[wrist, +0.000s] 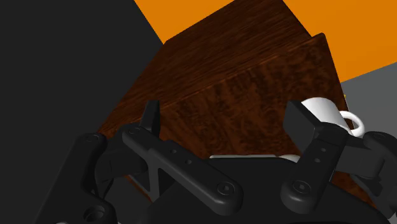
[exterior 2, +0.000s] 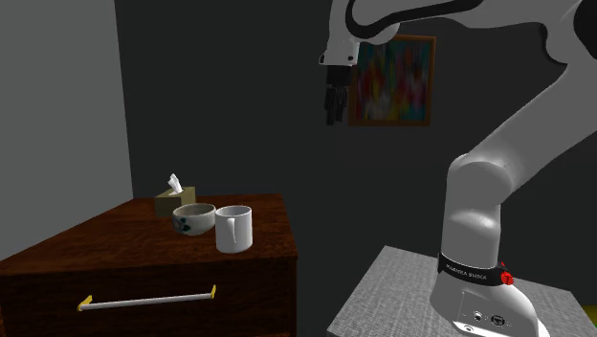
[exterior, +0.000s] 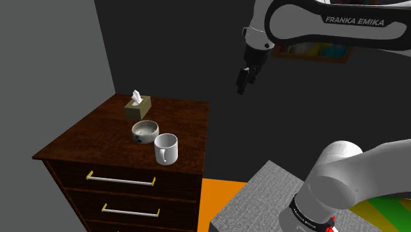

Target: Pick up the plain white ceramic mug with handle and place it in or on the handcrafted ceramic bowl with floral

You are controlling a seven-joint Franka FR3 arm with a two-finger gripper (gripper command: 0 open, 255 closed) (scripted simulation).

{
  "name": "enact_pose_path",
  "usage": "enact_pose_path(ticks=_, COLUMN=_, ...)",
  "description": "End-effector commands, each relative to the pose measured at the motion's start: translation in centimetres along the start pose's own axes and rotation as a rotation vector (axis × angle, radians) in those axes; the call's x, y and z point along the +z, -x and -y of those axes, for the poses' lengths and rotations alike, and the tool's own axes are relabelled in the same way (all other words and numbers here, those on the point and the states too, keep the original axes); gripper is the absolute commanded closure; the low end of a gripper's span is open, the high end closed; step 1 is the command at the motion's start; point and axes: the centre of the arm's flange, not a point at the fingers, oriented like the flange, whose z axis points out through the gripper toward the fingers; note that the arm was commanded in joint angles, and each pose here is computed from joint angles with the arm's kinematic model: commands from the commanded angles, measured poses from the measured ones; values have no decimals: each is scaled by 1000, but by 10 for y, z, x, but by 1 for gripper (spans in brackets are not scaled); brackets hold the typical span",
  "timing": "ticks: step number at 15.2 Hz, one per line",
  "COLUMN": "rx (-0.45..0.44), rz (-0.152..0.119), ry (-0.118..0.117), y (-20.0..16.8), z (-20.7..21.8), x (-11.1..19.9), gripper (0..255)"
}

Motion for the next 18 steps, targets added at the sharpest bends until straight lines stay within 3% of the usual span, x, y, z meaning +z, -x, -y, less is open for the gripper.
enact_pose_path(ticks=1, rx=0, rz=0, ry=0, y=0, z=0, x=0, gripper=0)
enact_pose_path(ticks=18, rx=0, rz=50, ry=-120, y=-126, z=103, x=149, gripper=0)
